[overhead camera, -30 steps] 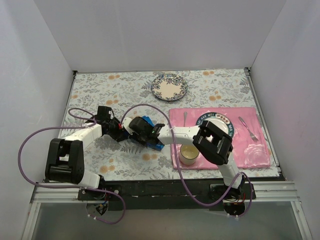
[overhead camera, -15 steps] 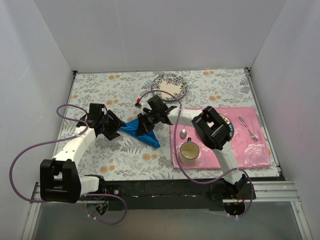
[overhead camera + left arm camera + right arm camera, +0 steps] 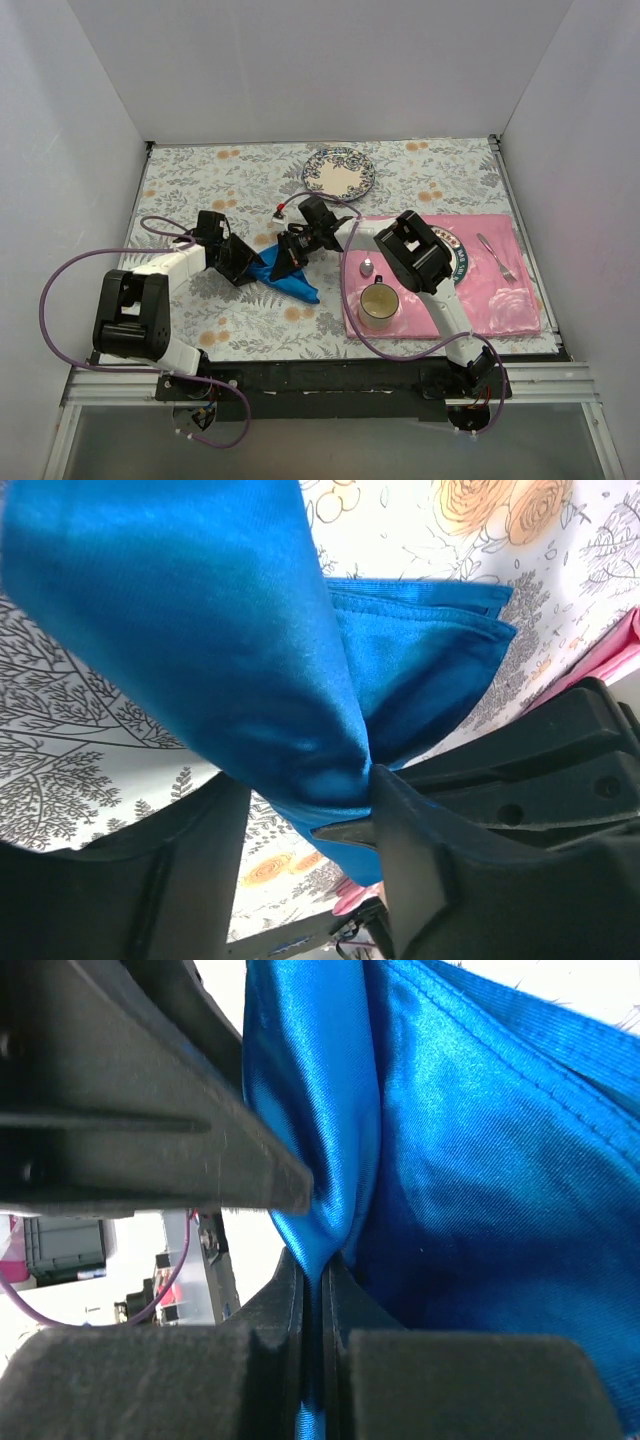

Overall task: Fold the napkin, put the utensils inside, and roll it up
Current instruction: Roll the napkin with the utensil

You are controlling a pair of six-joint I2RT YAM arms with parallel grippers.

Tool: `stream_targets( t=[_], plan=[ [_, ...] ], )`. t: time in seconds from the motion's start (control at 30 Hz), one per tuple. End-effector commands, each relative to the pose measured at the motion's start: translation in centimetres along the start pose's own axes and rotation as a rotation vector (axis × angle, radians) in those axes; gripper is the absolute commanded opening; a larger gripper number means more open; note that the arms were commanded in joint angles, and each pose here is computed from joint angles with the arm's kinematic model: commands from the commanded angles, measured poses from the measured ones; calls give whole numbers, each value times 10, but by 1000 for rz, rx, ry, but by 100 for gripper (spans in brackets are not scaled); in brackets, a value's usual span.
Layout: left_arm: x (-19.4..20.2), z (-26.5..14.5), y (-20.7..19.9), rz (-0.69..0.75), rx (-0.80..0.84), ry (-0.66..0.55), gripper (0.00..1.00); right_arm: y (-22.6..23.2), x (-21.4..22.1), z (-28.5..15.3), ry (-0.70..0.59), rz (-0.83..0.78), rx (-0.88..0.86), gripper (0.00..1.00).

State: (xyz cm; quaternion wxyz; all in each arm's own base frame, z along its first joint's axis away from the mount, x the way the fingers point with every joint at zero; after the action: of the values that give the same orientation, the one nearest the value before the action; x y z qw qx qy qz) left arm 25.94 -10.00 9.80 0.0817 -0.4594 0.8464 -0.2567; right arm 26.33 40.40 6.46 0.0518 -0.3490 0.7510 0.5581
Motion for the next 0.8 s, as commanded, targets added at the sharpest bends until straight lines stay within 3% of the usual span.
stream_targets(
  t=[0.0, 0.13, 0.27, 0.5, 0.77],
  plan=[
    [-9, -4, -13, 12, 20, -67, 45, -25, 26, 1, 108, 47, 114, 4],
    [-10, 3, -4, 8, -23, -73, 27, -25, 23, -6, 152, -28, 192, 11],
    [-11, 11, 3, 10, -58, -61, 22, -20, 16, -13, 192, -114, 275, 26],
    [-11, 13, 4, 17, -74, -56, 18, 5, -4, -19, 242, -322, 437, 52],
    [-11, 8, -1, 19, -60, -53, 18, 49, -25, -21, 244, -567, 672, 65]
  ],
)
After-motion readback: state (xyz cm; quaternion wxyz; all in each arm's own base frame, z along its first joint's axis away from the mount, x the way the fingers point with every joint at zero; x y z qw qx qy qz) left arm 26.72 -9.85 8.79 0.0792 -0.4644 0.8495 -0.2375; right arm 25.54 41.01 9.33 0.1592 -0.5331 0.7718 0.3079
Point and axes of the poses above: each gripper's point midway between its finger pads, its own z axis out along the fingers, its own y axis along the line the jaws close on, x = y × z, the point moved 7 cm from there along -z, back along the fingers, and after that the axes turned 11 degrees about -z, right-handed, at the moved point
